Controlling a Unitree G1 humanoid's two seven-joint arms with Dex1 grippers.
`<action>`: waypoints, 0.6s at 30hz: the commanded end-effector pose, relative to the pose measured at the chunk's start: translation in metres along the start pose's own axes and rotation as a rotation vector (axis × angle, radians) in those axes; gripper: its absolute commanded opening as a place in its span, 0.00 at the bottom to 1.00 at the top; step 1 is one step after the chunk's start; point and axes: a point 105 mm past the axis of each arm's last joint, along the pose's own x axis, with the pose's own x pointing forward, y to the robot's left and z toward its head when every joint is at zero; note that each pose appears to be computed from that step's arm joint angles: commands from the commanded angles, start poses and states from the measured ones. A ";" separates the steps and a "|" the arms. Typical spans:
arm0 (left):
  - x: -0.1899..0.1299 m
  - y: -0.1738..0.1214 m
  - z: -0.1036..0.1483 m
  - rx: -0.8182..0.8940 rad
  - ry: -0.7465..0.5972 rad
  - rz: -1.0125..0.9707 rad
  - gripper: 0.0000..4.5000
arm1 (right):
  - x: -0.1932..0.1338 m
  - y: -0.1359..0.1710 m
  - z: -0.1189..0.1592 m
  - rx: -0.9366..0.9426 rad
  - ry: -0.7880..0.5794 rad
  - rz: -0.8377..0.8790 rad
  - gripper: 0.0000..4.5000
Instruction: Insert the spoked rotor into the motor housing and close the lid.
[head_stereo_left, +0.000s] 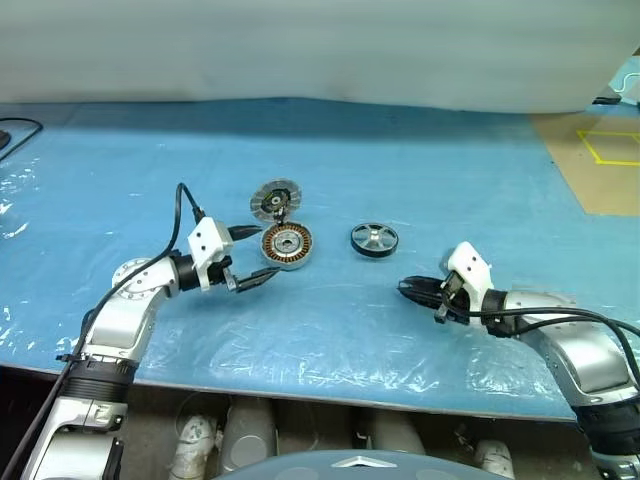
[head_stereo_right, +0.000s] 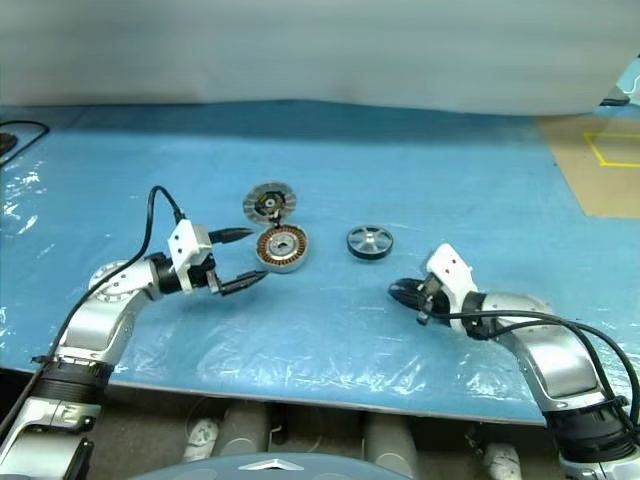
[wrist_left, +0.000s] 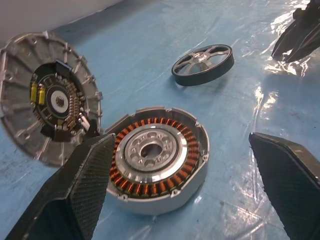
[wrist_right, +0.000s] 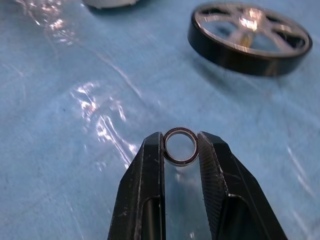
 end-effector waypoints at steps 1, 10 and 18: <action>0.004 -0.002 0.012 0.024 -0.028 -0.032 1.00 | -0.006 -0.010 -0.002 -0.020 -0.018 -0.068 0.12; 0.005 0.003 0.021 -0.024 -0.093 -0.025 1.00 | -0.011 -0.002 0.005 0.031 -0.064 -0.039 0.66; -0.007 -0.001 0.014 -0.021 -0.098 -0.027 1.00 | -0.010 0.020 0.090 -0.094 -0.245 0.126 0.66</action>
